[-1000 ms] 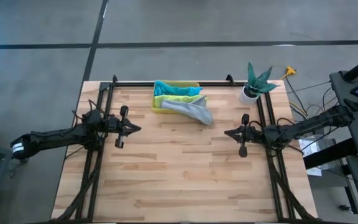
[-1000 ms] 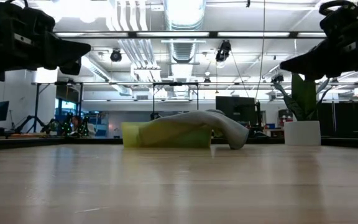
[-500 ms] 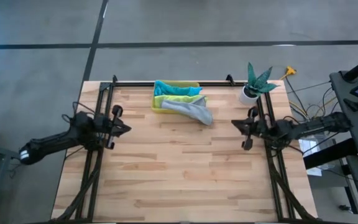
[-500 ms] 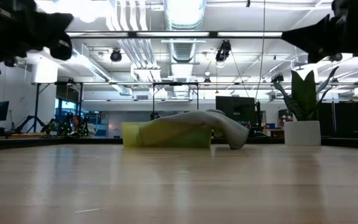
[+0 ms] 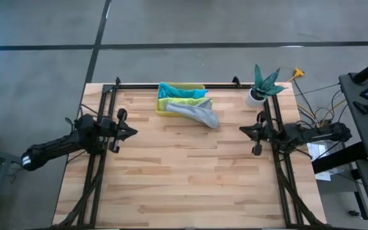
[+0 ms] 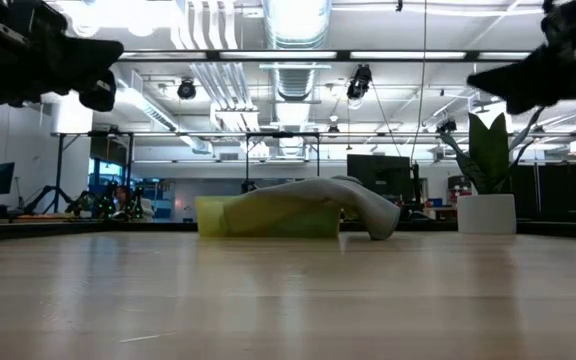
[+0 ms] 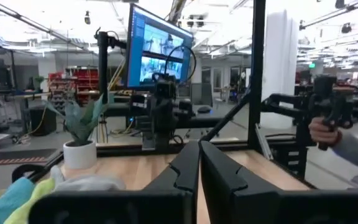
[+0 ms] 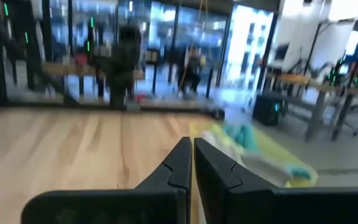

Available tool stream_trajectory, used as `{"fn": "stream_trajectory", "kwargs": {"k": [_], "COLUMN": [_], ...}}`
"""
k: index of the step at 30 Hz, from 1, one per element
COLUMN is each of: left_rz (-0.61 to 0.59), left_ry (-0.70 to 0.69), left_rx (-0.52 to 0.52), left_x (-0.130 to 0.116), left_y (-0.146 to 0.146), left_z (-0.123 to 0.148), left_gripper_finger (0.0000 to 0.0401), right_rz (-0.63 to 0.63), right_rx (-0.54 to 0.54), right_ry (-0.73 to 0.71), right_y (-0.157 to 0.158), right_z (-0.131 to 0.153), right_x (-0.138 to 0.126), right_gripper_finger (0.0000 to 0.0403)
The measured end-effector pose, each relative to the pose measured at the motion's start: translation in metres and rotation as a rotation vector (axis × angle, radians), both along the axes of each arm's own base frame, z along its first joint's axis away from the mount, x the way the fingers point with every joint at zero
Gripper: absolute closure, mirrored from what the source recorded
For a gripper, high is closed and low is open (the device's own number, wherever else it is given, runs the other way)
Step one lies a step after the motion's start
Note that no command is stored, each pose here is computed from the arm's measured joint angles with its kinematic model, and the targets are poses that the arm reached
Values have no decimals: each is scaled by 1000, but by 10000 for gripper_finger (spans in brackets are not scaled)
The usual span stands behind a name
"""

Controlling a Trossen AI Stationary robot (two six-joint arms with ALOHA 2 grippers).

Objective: Roll microfiber towels into tight, uniform cylinder then place into a basket
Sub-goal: Return to Home Position

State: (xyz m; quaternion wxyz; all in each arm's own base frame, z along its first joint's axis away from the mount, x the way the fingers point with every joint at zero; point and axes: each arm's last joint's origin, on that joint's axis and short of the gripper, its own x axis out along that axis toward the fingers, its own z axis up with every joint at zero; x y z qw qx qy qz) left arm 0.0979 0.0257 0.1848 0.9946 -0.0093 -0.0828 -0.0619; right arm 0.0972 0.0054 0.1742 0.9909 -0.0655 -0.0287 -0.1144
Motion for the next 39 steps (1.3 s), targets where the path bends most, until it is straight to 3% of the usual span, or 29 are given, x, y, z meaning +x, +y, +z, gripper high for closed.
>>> {"fn": "stream_trajectory", "kwargs": {"k": [4, 10, 18, 39], "left_rz": [1, 2, 1, 2], "left_ry": [55, 117, 191, 270], "left_rx": [-19, -44, -75, -108], "left_x": [4, 10, 14, 19], "left_y": [2, 4, 6, 8], "left_z": [-5, -11, -18, -27], "left_gripper_finger": [400, 400, 400, 400], "right_rz": [1, 4, 3, 3], "right_rx": [-7, 60, 52, 58], "right_ry": [64, 68, 75, 73], "right_y": [0, 1, 1, 1], "right_z": [-6, -8, -8, -8], "right_x": [1, 3, 3, 3], "right_gripper_finger": [390, 390, 390, 390]}}
